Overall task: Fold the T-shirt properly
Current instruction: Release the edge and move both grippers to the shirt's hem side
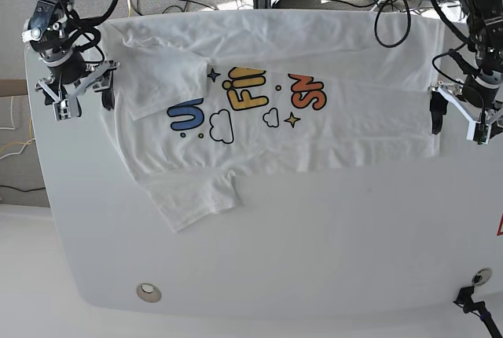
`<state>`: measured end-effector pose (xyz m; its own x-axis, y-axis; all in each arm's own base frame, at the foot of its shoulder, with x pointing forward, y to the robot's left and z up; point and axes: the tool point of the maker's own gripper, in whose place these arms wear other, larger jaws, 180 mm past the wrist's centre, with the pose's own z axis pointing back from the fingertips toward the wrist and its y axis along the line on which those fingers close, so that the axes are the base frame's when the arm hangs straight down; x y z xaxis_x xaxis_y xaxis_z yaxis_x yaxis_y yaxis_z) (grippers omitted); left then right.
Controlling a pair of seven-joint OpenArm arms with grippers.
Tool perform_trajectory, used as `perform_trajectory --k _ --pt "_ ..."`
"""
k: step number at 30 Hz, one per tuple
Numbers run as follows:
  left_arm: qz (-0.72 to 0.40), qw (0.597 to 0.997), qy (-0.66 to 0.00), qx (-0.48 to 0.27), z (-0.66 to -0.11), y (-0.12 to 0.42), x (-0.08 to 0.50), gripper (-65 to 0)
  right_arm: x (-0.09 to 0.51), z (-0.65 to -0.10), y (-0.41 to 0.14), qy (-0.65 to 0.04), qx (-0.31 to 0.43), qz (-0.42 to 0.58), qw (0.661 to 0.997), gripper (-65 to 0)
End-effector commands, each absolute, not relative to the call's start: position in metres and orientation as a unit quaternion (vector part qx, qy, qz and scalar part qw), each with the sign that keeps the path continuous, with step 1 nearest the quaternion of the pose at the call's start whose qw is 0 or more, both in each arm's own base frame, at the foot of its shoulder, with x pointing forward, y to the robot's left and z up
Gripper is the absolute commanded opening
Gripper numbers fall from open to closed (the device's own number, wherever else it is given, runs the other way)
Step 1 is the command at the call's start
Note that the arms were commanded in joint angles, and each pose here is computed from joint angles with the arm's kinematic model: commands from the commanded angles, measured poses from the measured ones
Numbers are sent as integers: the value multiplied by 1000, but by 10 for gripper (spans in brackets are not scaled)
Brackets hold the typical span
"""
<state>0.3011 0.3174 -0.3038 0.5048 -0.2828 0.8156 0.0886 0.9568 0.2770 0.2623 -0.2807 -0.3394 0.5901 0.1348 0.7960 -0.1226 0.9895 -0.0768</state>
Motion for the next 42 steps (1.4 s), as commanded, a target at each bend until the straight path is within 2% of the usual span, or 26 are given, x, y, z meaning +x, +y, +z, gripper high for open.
perform_trajectory --k 1,10,18,25,26,31,36,38,42 --pt "-95 865 -483 97 -309 326 315 -58 277 -328 -280 -463 -9 76 883 -216" --pt "-23 898 -438 35 -361 338 369 -58 315 -342 -280 -461 21 50 886 -218" --pt "-7 915 -402 -4 -411 326 373 -58 316 -345 -281 -459 24 46 887 -218" --pt "-28 923 -383 -15 -428 310 366 -64 317 -345 -281 -460 23 46 887 -219" --pt "-28 925 -380 -15 -431 310 363 -90 316 -345 -281 -460 24 45 887 -219" --pt "-28 926 -376 -16 -433 309 361 -355 318 -343 -281 -462 24 45 885 -219" --pt "-29 927 -375 -15 -434 309 360 -534 324 -341 -281 -467 25 43 883 -219" --pt "-29 927 -375 -15 -434 309 360 -572 336 -337 -283 -474 29 36 879 -219" --pt "-29 927 -375 -15 -434 309 360 -577 365 -340 -278 -479 52 23 876 -219"
